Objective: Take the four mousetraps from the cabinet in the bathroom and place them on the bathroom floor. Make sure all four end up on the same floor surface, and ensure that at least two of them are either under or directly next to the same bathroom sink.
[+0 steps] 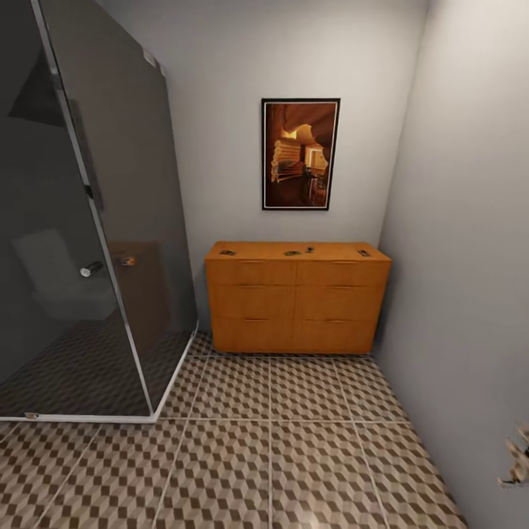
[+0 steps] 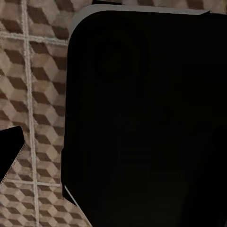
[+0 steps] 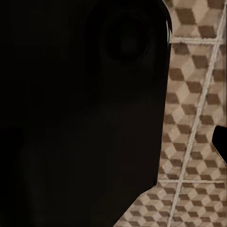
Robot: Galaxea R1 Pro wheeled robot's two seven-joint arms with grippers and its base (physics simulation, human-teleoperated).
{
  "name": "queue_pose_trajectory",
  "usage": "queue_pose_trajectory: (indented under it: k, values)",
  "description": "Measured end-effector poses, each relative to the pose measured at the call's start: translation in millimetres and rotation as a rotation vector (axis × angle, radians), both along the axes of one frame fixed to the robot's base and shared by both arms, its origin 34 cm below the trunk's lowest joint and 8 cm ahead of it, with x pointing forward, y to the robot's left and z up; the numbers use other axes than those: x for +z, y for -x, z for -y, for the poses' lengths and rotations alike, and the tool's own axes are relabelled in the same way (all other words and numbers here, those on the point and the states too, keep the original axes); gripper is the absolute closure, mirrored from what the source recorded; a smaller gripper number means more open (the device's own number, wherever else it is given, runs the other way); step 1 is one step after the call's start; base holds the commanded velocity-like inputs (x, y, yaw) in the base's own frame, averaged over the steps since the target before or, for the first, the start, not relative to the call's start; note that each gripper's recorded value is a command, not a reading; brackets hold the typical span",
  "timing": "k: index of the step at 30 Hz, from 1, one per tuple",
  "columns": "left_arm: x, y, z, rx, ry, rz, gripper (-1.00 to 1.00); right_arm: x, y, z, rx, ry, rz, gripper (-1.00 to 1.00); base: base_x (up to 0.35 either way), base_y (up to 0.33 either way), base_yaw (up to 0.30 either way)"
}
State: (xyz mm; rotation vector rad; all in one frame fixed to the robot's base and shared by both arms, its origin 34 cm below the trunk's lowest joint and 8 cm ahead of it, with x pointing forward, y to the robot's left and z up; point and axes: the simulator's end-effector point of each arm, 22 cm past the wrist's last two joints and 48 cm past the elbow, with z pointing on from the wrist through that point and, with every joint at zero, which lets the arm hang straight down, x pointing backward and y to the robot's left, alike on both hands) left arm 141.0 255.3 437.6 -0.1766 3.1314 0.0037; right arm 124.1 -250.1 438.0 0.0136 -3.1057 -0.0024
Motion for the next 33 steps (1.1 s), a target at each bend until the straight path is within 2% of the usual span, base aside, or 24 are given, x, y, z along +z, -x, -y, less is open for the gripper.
queue_pose_trajectory:
  k: [33]
  values:
    - [0.0,0.1,0.1,0.0,0.0,0.0,-1.0,0.0,0.0,-0.2,-0.008,0.0,0.0,-1.0,0.318,0.0,0.0]
